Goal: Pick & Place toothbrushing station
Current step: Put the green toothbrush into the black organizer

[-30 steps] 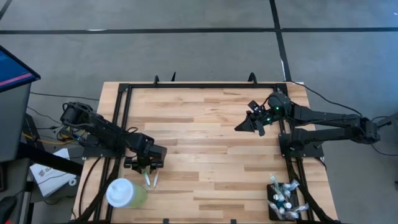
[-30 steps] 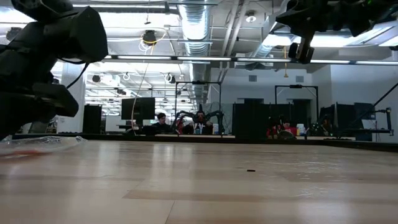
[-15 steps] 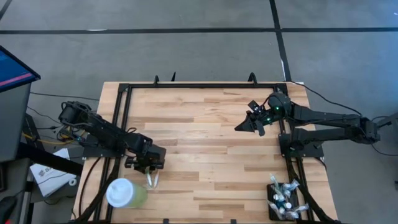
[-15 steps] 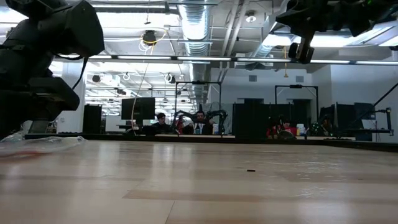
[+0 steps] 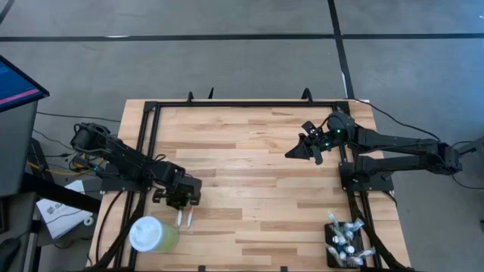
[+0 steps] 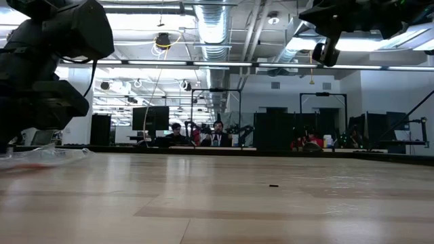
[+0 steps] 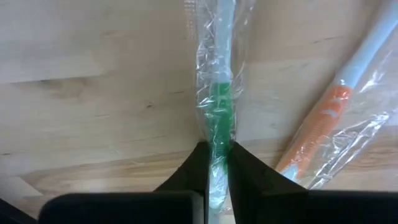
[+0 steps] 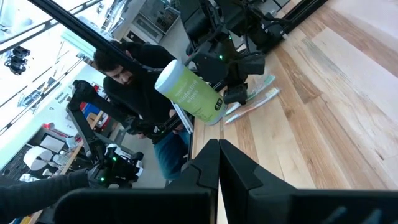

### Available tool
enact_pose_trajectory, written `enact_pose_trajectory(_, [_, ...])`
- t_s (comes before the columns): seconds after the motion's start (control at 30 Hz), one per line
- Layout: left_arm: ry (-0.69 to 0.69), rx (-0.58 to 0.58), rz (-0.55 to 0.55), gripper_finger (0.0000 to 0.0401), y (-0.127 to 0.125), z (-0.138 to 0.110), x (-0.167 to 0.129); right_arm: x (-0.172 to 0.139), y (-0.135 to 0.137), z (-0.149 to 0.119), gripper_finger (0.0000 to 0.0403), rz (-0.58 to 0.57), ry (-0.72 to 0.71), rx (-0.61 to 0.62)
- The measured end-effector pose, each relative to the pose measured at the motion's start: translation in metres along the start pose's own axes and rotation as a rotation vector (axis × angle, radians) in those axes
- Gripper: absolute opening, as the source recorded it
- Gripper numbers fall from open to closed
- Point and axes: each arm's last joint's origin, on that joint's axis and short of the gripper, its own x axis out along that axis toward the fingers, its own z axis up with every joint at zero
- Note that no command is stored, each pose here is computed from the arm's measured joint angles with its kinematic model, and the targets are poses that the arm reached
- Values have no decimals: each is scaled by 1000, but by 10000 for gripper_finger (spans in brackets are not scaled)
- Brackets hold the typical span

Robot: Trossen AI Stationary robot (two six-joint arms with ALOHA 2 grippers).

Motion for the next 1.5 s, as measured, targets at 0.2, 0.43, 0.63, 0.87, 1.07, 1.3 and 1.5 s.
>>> enact_pose_trajectory(0.2, [-47, 5, -26, 26, 2, 0, -5, 0, 0, 0, 0, 0, 0, 2])
enact_pose_trajectory(0.43, [-151, -2, -95, 22, 5, -1, -16, 0, 0, 0, 0, 0, 0, 2])
enact_pose_trajectory(0.63, [-262, -13, -149, 20, 8, 0, -25, 0, 0, 0, 0, 0, 0, 2])
enact_pose_trajectory(0.87, [-261, -11, -168, 1, 8, -1, -29, 0, 0, 0, 0, 2, -2, 0])
enact_pose_trajectory(1.07, [-261, -10, -168, 1, 8, -1, -29, 0, 1, 1, 0, 6, -8, -4])
enact_pose_trajectory(1.3, [-255, -9, -167, 1, 8, -1, -29, 0, 1, 1, 0, 8, -9, -5])
enact_pose_trajectory(1.5, [-254, 7, -168, 1, 5, -3, -32, 0, 1, 1, 0, 8, -9, -5])
